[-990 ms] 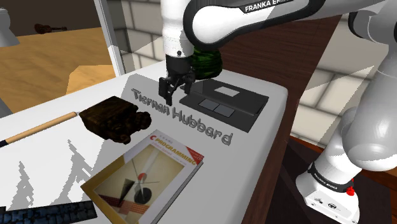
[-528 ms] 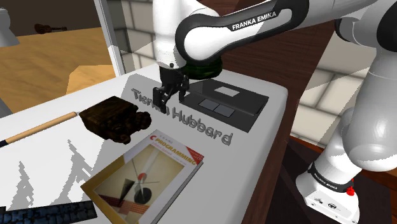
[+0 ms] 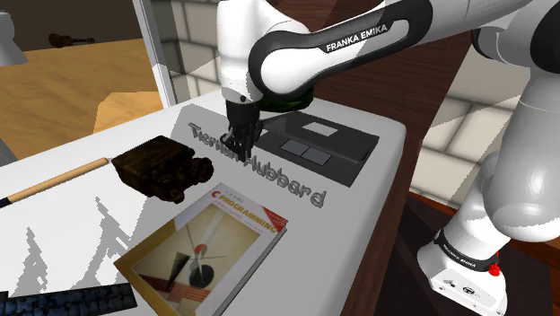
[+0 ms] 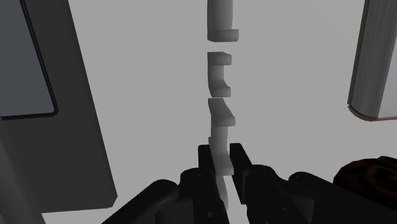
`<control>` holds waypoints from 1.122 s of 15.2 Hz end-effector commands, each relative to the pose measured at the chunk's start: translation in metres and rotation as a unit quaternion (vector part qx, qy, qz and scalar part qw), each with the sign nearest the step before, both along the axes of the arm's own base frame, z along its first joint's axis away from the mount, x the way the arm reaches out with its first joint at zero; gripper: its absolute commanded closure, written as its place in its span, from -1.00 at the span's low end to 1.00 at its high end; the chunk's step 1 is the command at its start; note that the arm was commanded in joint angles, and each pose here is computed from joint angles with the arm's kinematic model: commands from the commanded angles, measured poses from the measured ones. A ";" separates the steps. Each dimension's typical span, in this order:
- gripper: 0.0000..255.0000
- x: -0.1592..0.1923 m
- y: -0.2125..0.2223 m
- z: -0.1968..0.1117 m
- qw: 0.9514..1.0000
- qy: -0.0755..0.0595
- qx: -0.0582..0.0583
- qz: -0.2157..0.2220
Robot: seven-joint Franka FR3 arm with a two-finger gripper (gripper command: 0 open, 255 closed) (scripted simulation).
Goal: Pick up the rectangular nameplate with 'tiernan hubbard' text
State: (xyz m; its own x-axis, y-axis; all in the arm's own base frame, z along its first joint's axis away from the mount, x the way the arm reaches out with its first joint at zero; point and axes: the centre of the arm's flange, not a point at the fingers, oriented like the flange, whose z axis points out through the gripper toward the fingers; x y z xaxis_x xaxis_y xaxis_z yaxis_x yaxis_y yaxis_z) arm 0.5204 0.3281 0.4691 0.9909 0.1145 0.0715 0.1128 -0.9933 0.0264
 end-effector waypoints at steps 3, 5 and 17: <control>1.00 0.000 0.000 0.000 1.000 0.000 0.000 0.000; 1.00 0.001 0.000 0.000 1.000 0.000 0.000 0.000; 1.00 0.001 0.000 0.063 1.000 0.000 0.000 0.000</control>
